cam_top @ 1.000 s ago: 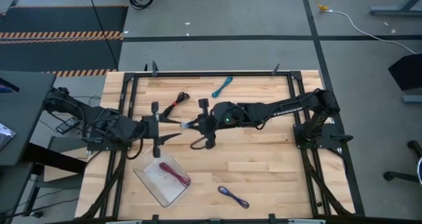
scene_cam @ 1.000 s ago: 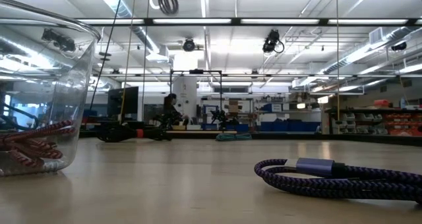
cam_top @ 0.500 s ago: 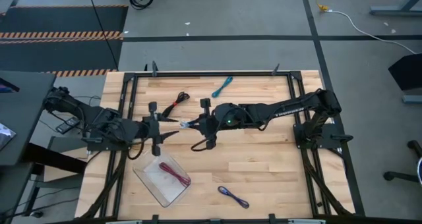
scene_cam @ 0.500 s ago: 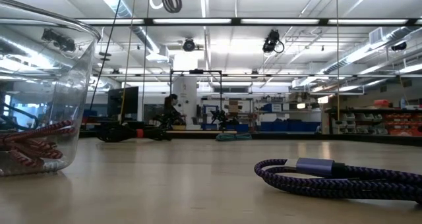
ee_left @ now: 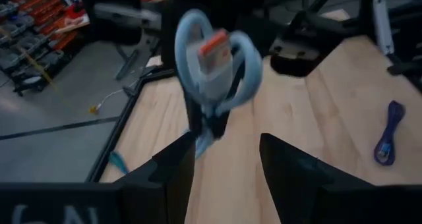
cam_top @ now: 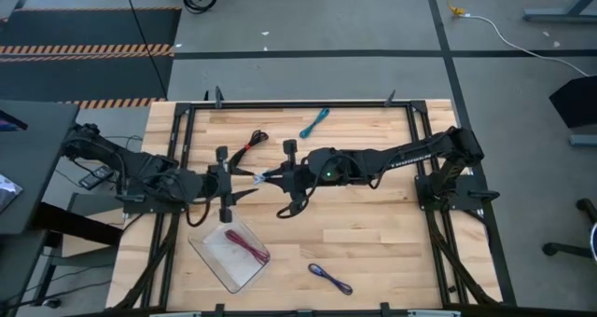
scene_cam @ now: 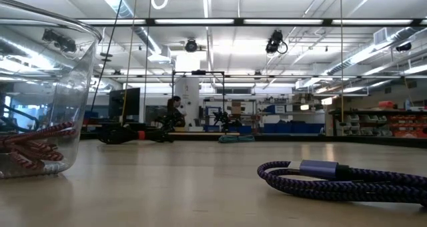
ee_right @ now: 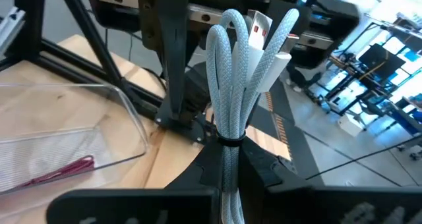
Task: Pick and place USB-C Cables
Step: Put the light blue charger cable into the transparent bin, then put the black blue charger cable into the transparent bin
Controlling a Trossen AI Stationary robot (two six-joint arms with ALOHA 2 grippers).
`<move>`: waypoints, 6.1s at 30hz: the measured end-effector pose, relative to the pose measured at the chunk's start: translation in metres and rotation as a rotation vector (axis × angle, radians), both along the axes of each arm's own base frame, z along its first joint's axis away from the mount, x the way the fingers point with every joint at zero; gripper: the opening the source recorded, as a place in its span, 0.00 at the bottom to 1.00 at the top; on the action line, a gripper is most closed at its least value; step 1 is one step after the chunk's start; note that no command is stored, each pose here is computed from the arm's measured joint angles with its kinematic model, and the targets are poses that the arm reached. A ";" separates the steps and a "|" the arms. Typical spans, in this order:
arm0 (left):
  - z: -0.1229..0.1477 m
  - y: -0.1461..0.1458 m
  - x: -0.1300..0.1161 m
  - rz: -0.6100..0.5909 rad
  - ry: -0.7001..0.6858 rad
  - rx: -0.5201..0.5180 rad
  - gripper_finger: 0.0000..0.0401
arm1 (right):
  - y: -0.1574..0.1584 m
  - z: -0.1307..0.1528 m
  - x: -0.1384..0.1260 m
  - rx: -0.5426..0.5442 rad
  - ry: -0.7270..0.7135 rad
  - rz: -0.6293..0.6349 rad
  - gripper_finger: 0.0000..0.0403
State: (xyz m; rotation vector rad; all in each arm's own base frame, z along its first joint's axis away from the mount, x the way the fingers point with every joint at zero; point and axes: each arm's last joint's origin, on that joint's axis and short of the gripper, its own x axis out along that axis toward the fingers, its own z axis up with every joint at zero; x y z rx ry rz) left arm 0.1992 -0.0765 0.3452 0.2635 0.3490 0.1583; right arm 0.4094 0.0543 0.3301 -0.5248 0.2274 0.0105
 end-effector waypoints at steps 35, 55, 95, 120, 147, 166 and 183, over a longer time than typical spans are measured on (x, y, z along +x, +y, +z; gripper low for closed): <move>0.008 0.001 0.017 0.022 -0.113 0.037 0.55 | 0.003 -0.003 -0.001 0.089 0.043 0.074 0.07; -0.015 -0.005 0.027 0.017 0.039 0.086 0.10 | -0.005 -0.011 -0.003 0.080 0.119 -0.094 0.37; -0.049 -0.073 -0.045 -0.368 0.473 -0.129 0.09 | -0.049 -0.033 -0.013 0.136 0.336 -0.343 0.37; -0.084 -0.094 -0.027 -0.396 0.667 -0.073 0.13 | -0.048 -0.033 -0.012 0.138 0.330 -0.339 0.37; -0.072 -0.070 -0.031 0.001 0.395 0.287 0.50 | -0.131 -0.045 -0.025 0.029 0.420 -0.538 0.37; -0.015 -0.043 -0.047 -0.014 0.085 0.118 0.47 | -0.236 -0.145 -0.049 -0.167 0.965 -0.308 0.37; -0.016 -0.043 -0.044 0.026 0.070 -0.004 0.47 | -0.286 -0.173 -0.057 -0.130 0.914 -0.369 0.37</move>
